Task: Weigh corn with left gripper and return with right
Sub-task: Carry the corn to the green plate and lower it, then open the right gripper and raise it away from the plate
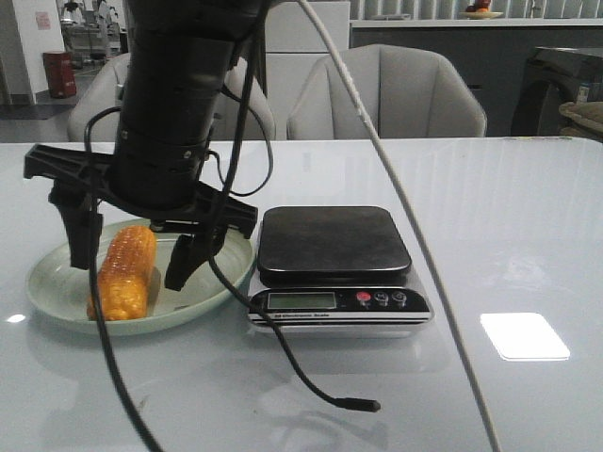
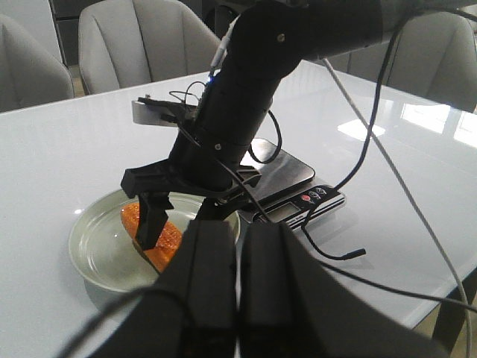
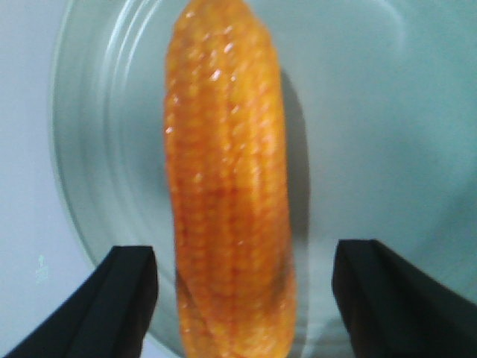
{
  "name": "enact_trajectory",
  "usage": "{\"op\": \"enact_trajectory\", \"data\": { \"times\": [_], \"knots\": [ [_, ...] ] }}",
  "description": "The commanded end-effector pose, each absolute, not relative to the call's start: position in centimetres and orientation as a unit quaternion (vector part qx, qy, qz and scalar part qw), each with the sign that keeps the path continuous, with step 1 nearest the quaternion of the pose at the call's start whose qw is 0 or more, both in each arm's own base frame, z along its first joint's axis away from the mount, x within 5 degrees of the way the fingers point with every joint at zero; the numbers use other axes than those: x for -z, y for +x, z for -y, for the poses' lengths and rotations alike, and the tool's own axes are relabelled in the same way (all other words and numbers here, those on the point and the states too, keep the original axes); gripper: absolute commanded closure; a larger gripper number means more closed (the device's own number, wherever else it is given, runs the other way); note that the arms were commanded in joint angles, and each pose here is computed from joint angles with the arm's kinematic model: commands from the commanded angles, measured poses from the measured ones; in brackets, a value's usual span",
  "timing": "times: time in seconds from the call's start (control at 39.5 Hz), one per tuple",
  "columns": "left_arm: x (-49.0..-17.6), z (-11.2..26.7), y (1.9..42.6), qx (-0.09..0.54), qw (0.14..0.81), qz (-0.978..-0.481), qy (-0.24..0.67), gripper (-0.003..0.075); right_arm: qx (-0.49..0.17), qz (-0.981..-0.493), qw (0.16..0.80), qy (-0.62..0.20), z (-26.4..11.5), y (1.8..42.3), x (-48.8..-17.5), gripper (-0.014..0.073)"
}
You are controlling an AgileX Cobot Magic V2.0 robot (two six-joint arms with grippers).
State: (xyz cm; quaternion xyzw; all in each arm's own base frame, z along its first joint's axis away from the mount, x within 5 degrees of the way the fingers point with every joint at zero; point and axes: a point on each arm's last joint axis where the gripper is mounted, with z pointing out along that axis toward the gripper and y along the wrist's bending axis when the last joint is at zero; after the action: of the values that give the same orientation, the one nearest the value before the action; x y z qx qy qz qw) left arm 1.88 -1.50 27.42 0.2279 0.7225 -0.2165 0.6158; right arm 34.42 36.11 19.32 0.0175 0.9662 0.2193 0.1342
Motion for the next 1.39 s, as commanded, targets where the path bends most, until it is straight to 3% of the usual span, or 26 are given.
{"op": "enact_trajectory", "data": {
  "times": [0.0, 0.35, 0.61, 0.81, 1.09, 1.37],
  "knots": [
    [-29.0, 1.3, 1.5, 0.233, 0.657, -0.684, 0.216, 0.0606, -0.266, -0.945, 0.19, 0.023, -35.0, 35.1, -25.3, 0.0004],
    [-29.0, 1.3, 1.5, 0.233, 0.657, -0.684, 0.216, 0.0606, -0.223, -0.951, 0.203, -0.07, -30.6, 34.5, -30.6, 0.0004],
    [-29.0, 1.3, 1.5, 0.233, 0.657, -0.684, 0.216, 0.0606, -0.167, -0.959, 0.155, -0.17, -25.6, 34.5, -32.5, 0.0004],
    [-29.0, 1.3, 1.5, 0.233, 0.657, -0.684, 0.216, 0.0606, -0.183, -0.939, 0.159, -0.243, -22.6, 34.5, -34.4, 0.0004],
    [-29.0, 1.3, 1.5, 0.233, 0.657, -0.684, 0.216, 0.0606, -0.21, -0.916, 0.235, -0.247, -18.4, 32.7, -36.4, 0.0004],
    [-29.0, 1.3, 1.5, 0.233, 0.657, -0.684, 0.216, 0.0606, -0.208, -0.879, 0.366, -0.225, -14.8, 26.9, -37.8, 0.0004]
  ]
}}
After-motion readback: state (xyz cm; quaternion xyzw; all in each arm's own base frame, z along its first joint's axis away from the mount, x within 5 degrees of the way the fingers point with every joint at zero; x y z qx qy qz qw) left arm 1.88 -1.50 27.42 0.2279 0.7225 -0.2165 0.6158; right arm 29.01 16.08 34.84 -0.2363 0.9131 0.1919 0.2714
